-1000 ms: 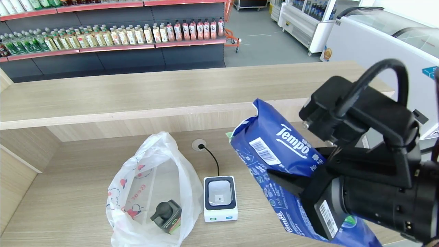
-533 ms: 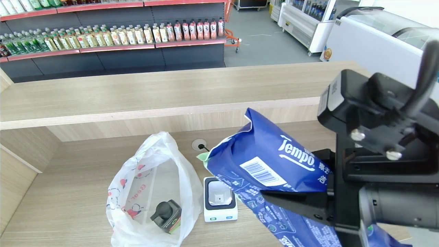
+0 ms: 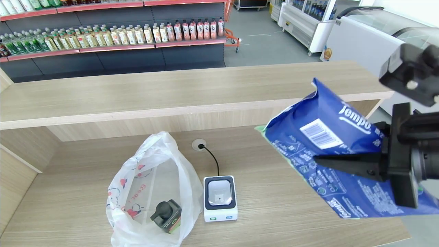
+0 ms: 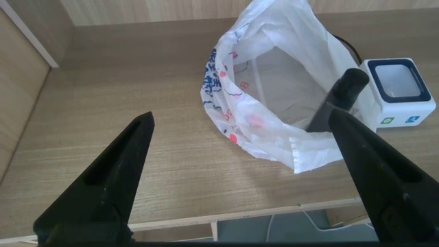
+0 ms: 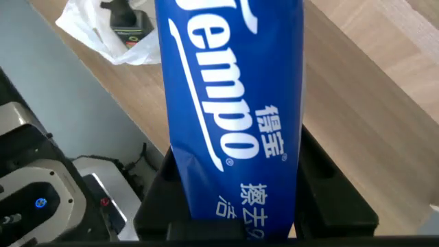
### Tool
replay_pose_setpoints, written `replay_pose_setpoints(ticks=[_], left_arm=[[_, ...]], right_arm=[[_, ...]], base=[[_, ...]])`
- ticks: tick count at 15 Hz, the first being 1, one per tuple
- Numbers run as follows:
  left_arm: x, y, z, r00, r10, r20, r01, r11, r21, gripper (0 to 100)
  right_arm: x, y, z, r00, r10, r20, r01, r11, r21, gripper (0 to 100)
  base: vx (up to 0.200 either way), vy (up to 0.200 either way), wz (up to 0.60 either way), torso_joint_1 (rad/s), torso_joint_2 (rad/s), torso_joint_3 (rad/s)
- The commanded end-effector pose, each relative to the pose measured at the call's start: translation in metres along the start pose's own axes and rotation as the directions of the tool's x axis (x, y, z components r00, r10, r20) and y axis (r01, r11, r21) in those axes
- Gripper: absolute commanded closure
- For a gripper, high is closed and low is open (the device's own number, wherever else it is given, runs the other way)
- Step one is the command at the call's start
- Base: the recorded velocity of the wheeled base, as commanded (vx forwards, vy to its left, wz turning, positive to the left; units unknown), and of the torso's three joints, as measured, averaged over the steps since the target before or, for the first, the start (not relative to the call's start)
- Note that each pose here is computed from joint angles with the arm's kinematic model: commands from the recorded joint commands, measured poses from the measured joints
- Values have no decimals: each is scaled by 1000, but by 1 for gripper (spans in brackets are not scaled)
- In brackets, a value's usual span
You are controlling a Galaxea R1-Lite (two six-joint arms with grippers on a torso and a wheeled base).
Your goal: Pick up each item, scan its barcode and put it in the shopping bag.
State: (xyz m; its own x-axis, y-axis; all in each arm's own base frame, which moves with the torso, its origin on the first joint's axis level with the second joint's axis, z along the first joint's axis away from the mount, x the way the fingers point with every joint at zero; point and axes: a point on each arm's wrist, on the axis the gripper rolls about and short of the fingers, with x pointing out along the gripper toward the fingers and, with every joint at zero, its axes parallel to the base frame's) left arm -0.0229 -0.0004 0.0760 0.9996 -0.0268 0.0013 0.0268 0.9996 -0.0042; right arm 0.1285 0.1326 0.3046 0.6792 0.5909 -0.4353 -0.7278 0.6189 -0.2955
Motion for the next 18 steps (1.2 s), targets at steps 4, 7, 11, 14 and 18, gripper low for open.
replay_pose_setpoints(ticks=[4, 7, 11, 14, 18], left_arm=[[0, 0, 0, 1000, 1, 0, -1, 1000, 0, 0], [0, 0, 0, 1000, -1, 0, 1, 1000, 0, 0], [0, 0, 0, 1000, -1, 0, 1, 1000, 0, 0], [0, 0, 0, 1000, 1, 0, -1, 1000, 0, 0], [0, 0, 0, 1000, -1, 0, 1, 1000, 0, 0]], right_arm=[[-28, -36, -31, 987, -163, 7, 159, 970, 185, 100], [-26, -29, -48, 971, -164, 172, 97, 934, 344, 100], [9, -5, -78, 969, -116, 219, 32, 936, 351, 100], [19, -2, -88, 952, -235, 196, 198, 961, 191, 100], [19, -2, -89, 952, -232, 198, 222, 972, 72, 100]], base=[[0, 0, 0, 0, 0, 0], [0, 0, 0, 0, 0, 0], [0, 0, 0, 0, 0, 0], [0, 0, 0, 0, 0, 0], [0, 0, 0, 0, 0, 0]])
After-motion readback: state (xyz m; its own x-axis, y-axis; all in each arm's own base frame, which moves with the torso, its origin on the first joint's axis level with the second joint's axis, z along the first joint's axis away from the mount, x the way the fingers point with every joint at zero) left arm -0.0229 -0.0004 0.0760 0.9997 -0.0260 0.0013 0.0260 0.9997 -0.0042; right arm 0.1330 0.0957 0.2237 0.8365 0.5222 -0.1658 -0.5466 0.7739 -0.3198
